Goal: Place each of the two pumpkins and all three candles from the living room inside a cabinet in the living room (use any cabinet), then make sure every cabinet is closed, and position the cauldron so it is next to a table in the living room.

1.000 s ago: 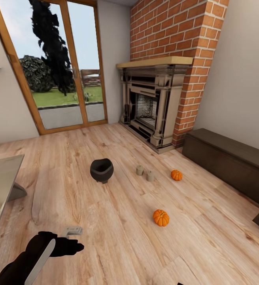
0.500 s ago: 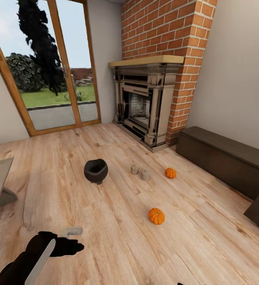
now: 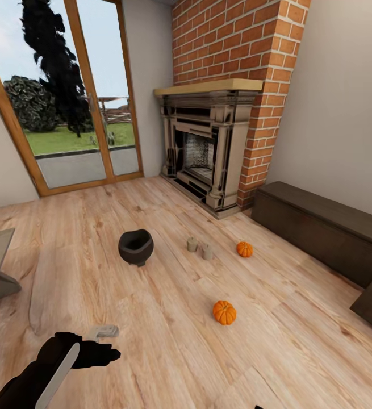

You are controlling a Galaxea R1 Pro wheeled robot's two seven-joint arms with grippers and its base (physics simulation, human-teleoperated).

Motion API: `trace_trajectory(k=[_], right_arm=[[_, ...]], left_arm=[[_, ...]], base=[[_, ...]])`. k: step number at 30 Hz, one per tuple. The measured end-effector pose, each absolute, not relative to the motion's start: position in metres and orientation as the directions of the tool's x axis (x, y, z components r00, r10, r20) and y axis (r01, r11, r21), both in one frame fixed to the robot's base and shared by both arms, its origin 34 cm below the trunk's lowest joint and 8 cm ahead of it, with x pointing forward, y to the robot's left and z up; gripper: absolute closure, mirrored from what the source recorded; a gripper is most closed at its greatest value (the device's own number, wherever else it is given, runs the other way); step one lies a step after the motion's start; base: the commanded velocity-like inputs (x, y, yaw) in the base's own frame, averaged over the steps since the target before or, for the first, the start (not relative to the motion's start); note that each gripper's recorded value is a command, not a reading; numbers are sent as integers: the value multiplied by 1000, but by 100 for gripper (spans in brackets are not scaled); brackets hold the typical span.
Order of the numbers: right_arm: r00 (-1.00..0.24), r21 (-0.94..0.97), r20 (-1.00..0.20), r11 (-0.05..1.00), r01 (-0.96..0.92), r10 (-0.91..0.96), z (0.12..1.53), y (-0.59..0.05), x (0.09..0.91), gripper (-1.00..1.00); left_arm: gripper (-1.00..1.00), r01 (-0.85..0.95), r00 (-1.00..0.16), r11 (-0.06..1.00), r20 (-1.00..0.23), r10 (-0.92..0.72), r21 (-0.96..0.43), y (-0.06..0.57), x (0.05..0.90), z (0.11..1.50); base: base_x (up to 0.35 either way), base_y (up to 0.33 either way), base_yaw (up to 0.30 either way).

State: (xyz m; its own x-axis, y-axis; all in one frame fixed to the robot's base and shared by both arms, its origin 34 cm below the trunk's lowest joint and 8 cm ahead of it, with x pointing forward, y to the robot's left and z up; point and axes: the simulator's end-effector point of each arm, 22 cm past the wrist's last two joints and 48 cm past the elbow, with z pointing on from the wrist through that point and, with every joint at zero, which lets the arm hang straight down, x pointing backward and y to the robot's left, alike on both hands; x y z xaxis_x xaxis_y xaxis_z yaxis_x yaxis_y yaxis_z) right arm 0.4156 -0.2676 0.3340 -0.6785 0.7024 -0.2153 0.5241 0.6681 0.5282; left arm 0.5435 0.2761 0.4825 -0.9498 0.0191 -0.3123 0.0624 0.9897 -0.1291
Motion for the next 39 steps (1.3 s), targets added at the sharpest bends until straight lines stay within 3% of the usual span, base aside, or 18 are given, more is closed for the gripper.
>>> trace_trajectory(k=[30, 39], right_arm=[[-679, 528, -216, 669, 523, 702, 334, -267, 416, -100], [-679, 528, -216, 669, 523, 701, 334, -267, 416, -100]], left_arm=[[-100, 62, -950, 990, -312, 19, -130, 276, 543, 482], [-100, 61, -950, 989, -311, 17, -132, 276, 543, 482]], base=[[24, 85, -22], [0, 72, 196]])
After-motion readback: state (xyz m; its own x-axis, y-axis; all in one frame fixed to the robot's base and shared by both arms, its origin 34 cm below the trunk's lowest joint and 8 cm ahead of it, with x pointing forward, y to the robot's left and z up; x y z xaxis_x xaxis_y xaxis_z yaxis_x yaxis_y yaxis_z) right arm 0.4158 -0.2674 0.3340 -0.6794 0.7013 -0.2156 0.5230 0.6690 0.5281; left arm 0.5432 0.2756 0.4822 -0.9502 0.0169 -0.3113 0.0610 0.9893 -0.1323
